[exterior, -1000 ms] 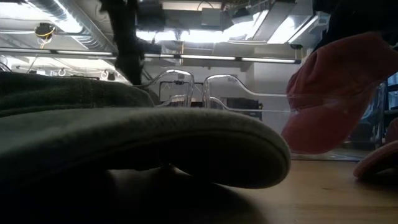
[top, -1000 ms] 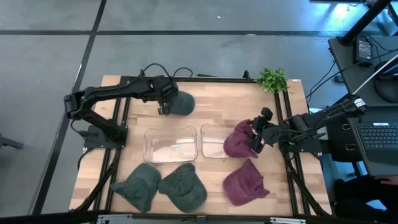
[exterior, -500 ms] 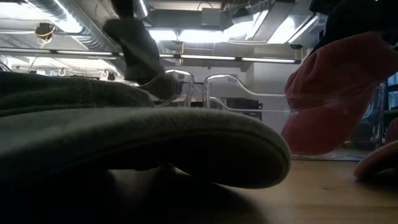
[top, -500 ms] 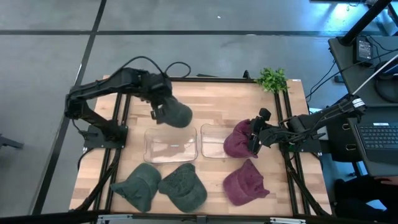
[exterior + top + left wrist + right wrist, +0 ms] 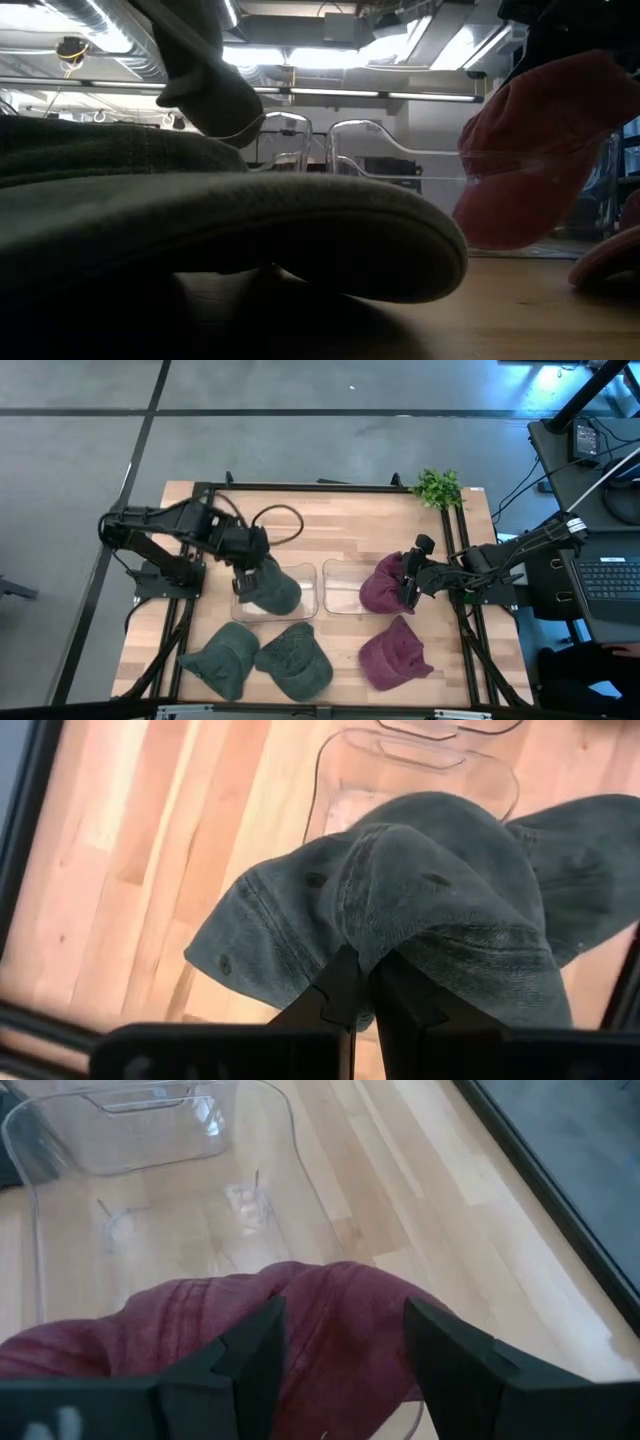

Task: Pick & Place hat
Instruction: Put the top black cap into the left transparent bin

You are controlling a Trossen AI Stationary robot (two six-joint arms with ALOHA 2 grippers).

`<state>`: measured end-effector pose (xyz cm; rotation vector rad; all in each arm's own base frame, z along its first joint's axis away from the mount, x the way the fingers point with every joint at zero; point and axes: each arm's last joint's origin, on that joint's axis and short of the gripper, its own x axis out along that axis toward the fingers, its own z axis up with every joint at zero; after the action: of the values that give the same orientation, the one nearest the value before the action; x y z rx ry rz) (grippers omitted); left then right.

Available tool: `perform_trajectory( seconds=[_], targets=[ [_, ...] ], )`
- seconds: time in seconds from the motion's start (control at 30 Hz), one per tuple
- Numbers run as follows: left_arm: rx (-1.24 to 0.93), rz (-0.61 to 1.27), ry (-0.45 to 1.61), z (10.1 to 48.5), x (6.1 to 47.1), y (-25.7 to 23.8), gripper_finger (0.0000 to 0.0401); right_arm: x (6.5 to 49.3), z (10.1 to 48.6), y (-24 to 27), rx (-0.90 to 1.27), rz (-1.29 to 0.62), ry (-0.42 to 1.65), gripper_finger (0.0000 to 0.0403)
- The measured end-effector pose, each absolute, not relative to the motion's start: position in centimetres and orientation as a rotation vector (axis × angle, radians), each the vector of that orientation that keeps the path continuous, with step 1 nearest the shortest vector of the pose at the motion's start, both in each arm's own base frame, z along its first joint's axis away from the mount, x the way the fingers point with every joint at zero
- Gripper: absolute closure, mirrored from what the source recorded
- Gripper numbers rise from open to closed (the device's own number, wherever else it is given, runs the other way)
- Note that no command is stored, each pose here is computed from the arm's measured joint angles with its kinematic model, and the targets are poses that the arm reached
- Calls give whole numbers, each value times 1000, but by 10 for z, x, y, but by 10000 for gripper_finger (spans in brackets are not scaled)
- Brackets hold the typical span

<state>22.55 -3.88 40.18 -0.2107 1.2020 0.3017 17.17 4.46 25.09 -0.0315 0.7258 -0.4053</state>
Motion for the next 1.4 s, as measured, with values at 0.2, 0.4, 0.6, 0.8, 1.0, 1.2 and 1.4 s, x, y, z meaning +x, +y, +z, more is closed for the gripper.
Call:
perform_trajectory(
  seconds=[0.2, 0.4, 0.6, 0.8, 1.0, 1.2, 1.4],
  targets=[
    [-197, 386, 1266, 378, 223, -57, 389, 172, 251, 45, -29, -404, 723, 201],
    [-190, 449, 1371, 343, 218, -70, 389, 173, 251, 45, -17, -388, 722, 201],
    [-171, 483, 1447, 321, 214, -75, 387, 174, 252, 46, -11, -385, 711, 201],
    [-147, 510, 1477, 310, 212, -74, 359, 174, 252, 46, -15, -383, 712, 201],
    [-112, 480, 1490, 309, 212, -74, 338, 174, 252, 46, -16, -383, 712, 201],
    [-70, 456, 1493, 309, 212, -74, 313, 174, 252, 46, -35, -376, 716, 201],
    [-17, 467, 1471, 310, 212, -72, 283, 174, 252, 46, -40, -374, 717, 201]
  ],
)
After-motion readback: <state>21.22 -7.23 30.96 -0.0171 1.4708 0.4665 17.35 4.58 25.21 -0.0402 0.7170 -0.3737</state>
